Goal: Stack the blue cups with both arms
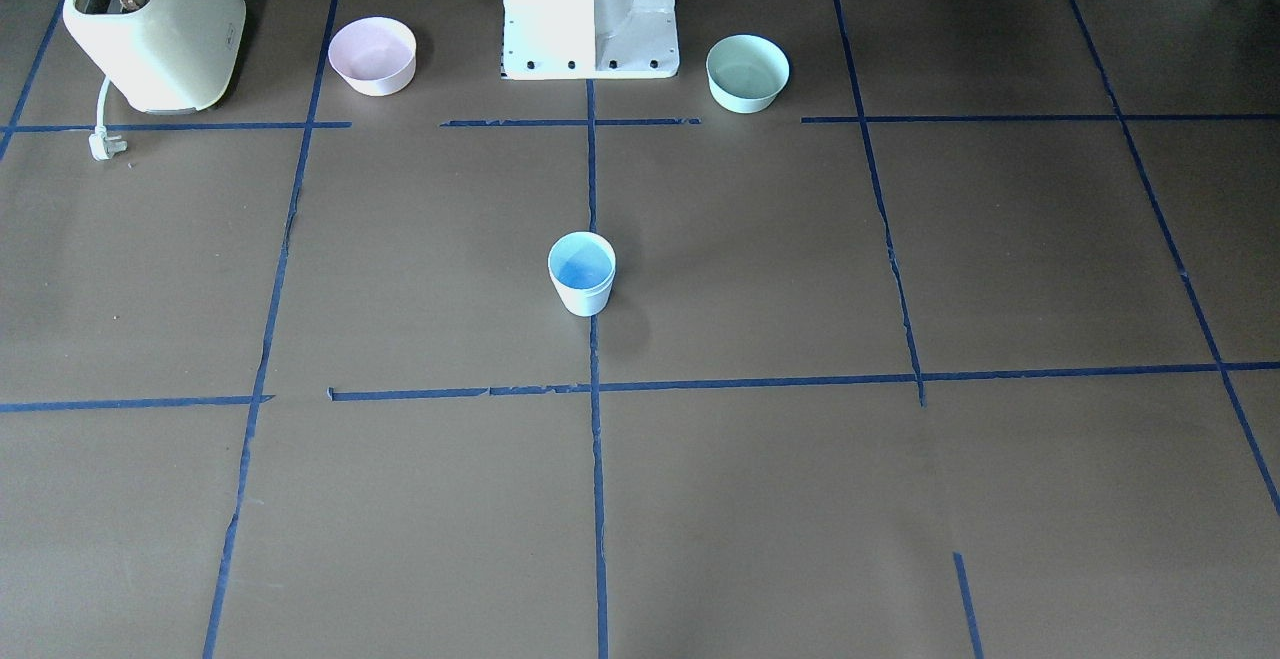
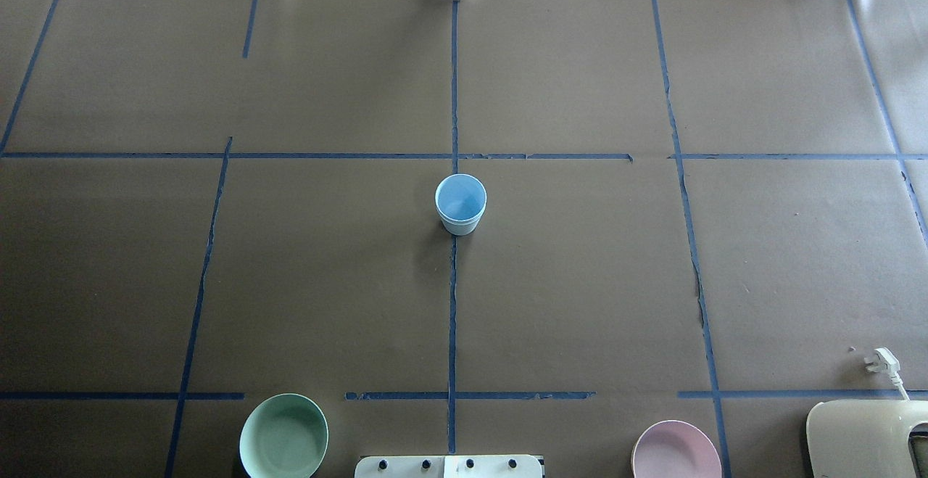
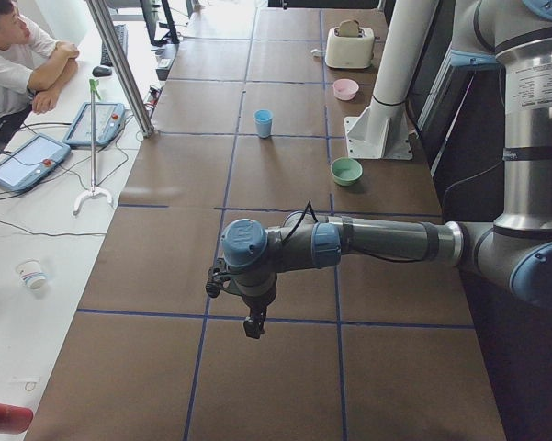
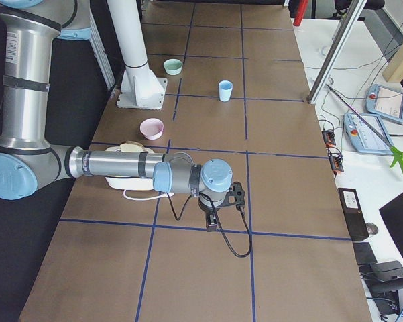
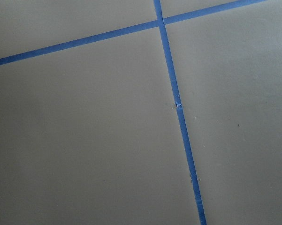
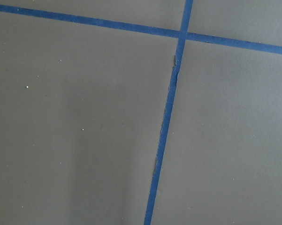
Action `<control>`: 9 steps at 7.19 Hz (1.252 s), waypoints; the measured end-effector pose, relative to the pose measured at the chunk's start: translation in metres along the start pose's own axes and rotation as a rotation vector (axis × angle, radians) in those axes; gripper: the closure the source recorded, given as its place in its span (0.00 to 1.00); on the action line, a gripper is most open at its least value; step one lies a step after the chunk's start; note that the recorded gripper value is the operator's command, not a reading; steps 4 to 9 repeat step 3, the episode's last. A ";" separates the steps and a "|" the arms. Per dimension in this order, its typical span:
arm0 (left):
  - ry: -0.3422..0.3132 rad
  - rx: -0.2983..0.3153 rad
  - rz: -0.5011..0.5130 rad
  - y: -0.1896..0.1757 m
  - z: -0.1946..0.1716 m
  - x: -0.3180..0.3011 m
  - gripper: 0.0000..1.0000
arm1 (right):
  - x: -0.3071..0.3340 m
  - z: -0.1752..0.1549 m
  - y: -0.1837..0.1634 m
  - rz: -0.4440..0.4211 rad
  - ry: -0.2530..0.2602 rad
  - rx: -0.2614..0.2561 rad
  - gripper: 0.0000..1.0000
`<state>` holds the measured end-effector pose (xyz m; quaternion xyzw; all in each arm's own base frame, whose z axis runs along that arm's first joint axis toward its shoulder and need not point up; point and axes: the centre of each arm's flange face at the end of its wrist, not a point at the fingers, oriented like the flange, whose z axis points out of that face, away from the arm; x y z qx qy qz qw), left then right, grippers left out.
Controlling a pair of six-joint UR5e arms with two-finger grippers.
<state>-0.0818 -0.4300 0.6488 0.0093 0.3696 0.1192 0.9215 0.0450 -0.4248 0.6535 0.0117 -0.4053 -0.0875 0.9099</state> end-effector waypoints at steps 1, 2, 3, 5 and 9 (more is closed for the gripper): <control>0.000 -0.001 0.001 0.000 0.000 0.001 0.00 | 0.000 0.000 0.000 0.000 0.000 0.000 0.00; 0.000 -0.002 0.003 -0.001 0.001 0.001 0.00 | 0.000 0.000 0.000 0.000 0.000 0.000 0.00; 0.000 -0.002 0.003 -0.001 0.001 0.001 0.00 | 0.000 0.000 0.000 0.000 0.000 0.000 0.00; 0.000 -0.002 0.003 -0.001 0.001 0.001 0.00 | 0.000 0.000 0.000 0.000 0.000 0.000 0.00; 0.000 -0.002 0.003 -0.001 0.001 0.001 0.00 | 0.000 0.000 0.000 0.000 0.000 0.000 0.00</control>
